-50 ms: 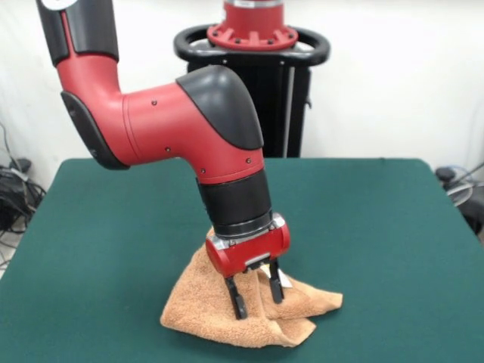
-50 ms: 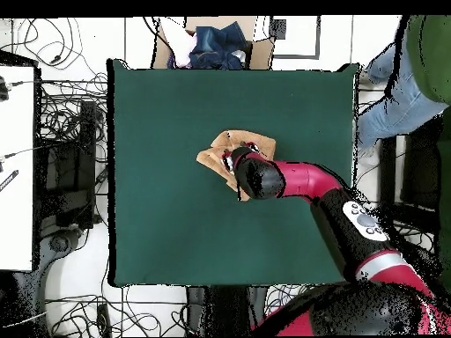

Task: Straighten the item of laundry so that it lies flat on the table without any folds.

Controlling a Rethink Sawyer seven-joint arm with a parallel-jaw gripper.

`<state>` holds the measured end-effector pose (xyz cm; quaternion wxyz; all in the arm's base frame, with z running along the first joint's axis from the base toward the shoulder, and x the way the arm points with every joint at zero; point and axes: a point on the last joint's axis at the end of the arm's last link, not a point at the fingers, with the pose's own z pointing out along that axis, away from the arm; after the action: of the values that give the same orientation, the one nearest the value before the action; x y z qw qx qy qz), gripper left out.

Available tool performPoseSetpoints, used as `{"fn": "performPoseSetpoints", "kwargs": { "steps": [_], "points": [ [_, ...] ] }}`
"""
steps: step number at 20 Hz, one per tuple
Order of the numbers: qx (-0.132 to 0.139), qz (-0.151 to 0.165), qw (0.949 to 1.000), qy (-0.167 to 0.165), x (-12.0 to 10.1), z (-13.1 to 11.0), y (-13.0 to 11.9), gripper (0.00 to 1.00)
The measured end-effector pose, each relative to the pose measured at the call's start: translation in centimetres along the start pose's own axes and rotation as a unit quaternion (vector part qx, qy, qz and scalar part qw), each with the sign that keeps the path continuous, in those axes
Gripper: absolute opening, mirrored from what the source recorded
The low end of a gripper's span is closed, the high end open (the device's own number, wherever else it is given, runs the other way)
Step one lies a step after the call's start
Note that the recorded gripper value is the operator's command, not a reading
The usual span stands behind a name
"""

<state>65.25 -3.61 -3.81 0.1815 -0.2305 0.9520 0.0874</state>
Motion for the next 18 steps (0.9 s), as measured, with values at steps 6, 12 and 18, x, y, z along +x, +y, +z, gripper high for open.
{"fn": "performPoseSetpoints", "kwargs": {
  "steps": [6, 12, 18],
  "points": [
    [0.0, 0.0, 1.0, 0.0, 0.0, 0.0, 0.0, 1.0],
    [0.005, -0.002, 1.0, -0.005, 0.0, 0.2, 0.1, 1.0],
    [0.027, -0.022, 0.9992, -0.021, -0.4, 1.0, 1.3, 1.0]
  ]
}}
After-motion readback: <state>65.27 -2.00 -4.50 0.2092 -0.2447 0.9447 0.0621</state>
